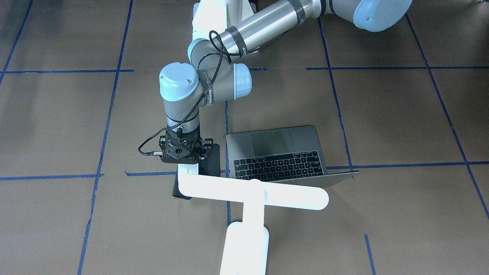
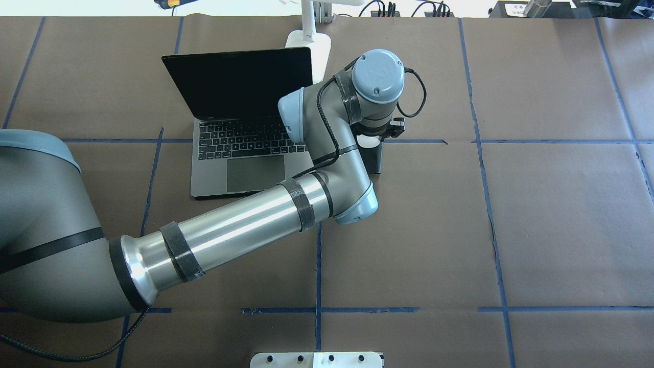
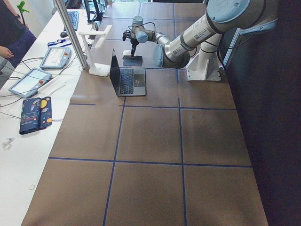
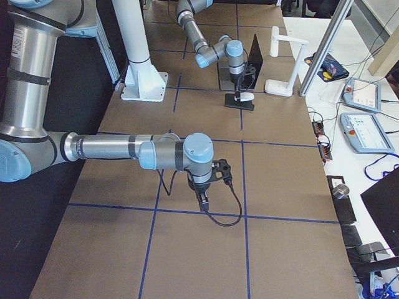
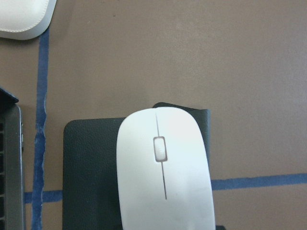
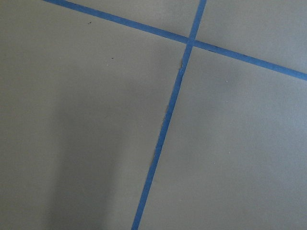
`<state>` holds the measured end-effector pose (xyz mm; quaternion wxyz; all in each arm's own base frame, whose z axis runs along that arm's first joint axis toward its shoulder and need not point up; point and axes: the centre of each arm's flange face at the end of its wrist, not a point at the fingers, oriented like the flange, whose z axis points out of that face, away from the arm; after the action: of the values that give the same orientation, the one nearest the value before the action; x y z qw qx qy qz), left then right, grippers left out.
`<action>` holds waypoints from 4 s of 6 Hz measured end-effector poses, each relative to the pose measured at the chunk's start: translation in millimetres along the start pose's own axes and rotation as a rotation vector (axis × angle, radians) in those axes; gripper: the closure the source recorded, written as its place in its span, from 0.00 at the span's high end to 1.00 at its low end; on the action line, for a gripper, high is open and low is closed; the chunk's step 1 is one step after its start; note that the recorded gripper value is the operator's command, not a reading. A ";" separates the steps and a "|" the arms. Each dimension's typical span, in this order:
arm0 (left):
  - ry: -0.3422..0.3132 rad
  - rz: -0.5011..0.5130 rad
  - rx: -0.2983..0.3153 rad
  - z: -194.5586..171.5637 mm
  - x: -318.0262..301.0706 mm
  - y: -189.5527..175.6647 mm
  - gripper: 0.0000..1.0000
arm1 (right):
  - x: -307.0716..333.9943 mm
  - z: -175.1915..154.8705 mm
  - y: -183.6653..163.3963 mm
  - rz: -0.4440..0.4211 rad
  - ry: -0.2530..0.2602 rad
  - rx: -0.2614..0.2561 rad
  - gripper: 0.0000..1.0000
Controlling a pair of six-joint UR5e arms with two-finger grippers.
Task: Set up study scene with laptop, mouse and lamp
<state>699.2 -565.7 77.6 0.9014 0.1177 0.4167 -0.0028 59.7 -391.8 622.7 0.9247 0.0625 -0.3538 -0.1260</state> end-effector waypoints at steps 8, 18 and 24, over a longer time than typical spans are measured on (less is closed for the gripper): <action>0.053 0.047 -0.109 -84.9 -94.7 61.3 1.00 | -1.2 -1.4 -1.1 0.056 -0.001 0.003 1.00; -0.121 0.111 -0.282 -239.0 -791.2 106.4 1.00 | 1.3 15.8 22.0 0.207 -0.093 -0.019 1.00; -0.070 0.005 -0.266 -262.4 -909.7 178.1 1.00 | 0.0 14.2 19.6 0.195 -0.092 -0.013 1.00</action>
<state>-73.1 -421.0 635.0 0.9230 -0.0021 0.3815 0.0506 53.8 -373.4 637.2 0.9158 0.0157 -0.3994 -0.0405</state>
